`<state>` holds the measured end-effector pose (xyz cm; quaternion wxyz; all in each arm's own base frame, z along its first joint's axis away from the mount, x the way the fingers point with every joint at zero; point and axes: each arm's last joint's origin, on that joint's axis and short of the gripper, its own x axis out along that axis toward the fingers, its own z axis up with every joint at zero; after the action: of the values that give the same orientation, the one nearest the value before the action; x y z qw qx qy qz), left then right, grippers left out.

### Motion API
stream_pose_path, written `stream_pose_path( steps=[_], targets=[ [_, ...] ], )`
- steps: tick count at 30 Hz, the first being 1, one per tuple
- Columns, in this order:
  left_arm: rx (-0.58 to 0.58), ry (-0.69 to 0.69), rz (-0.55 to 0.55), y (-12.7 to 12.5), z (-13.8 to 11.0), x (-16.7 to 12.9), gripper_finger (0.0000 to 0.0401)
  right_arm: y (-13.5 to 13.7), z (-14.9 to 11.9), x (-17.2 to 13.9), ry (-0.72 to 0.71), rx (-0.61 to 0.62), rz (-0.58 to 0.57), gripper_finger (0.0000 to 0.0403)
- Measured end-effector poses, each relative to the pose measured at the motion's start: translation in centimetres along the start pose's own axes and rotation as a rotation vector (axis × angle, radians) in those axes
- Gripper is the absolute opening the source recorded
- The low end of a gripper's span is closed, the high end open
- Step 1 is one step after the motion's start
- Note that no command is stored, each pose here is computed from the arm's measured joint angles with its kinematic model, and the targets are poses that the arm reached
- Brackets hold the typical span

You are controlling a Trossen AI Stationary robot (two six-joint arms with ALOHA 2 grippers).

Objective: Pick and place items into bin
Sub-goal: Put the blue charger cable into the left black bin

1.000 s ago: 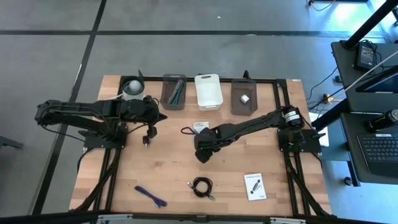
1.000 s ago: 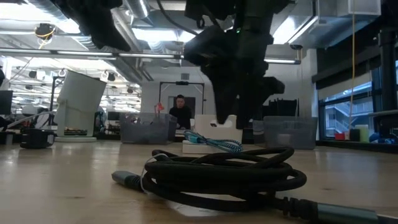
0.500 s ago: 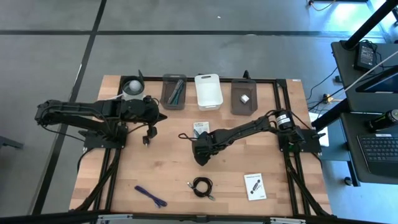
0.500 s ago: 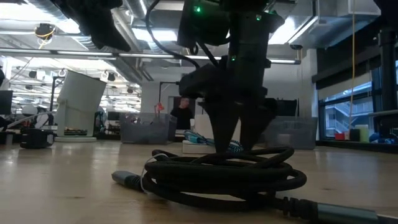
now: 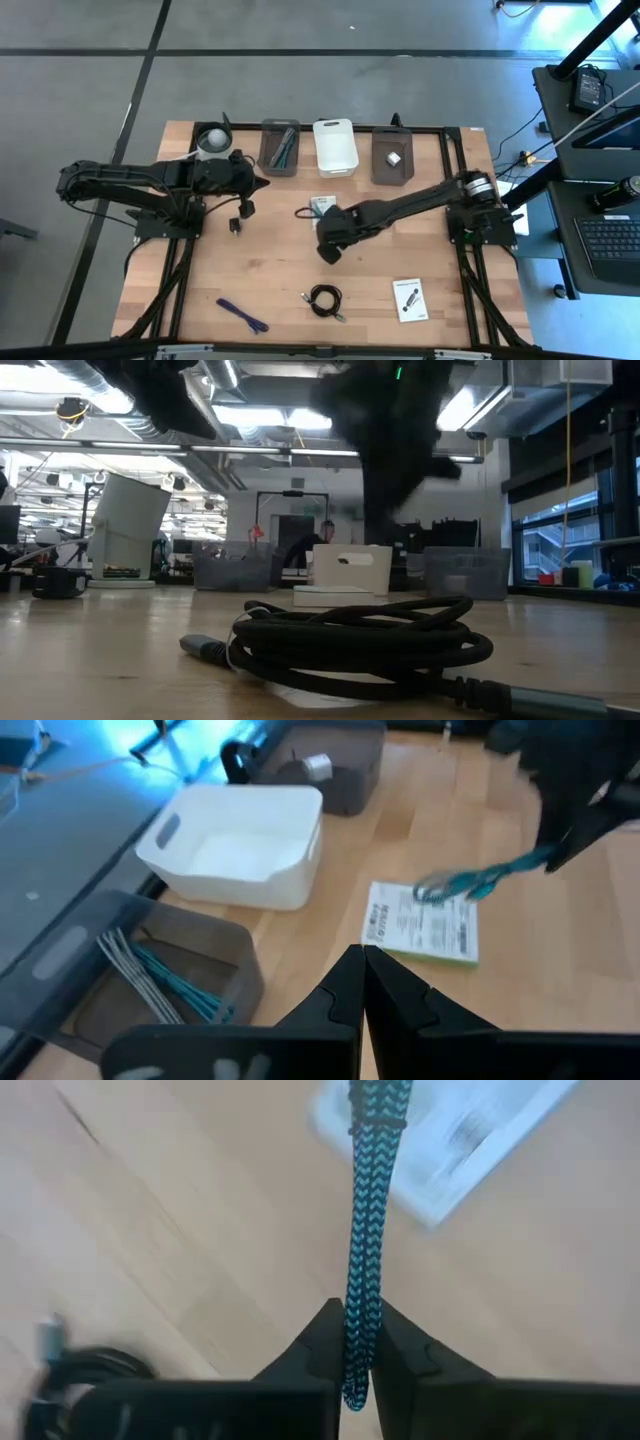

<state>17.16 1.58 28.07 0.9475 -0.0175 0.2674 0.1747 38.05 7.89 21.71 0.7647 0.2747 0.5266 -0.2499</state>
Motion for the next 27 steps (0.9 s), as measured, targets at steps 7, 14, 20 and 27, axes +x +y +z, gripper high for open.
stream_pose_path(
  steps=[7, 14, 20, 27],
  targets=[
    [-0.034, -0.116, 0.038, 0.0, 1.1, -0.1, 0.0004, -2.0, 0.6, -7.9, -0.332, -0.021, -0.051, 0.0021],
    [-0.018, -0.263, 0.037, -0.1, 2.6, -0.1, 0.0026, -3.7, 3.7, -10.2, -0.498, -0.125, -0.052, 0.0021],
    [-0.034, -0.305, 0.059, -0.1, 3.1, -0.1, 0.0056, -5.4, 8.9, -8.3, -0.530, -0.185, 0.081, 0.0021],
    [-0.120, -0.332, 0.030, -0.1, 3.2, -0.8, 0.0058, -7.9, 15.5, -5.8, -0.674, -0.169, 0.365, 0.0021]
  ],
)
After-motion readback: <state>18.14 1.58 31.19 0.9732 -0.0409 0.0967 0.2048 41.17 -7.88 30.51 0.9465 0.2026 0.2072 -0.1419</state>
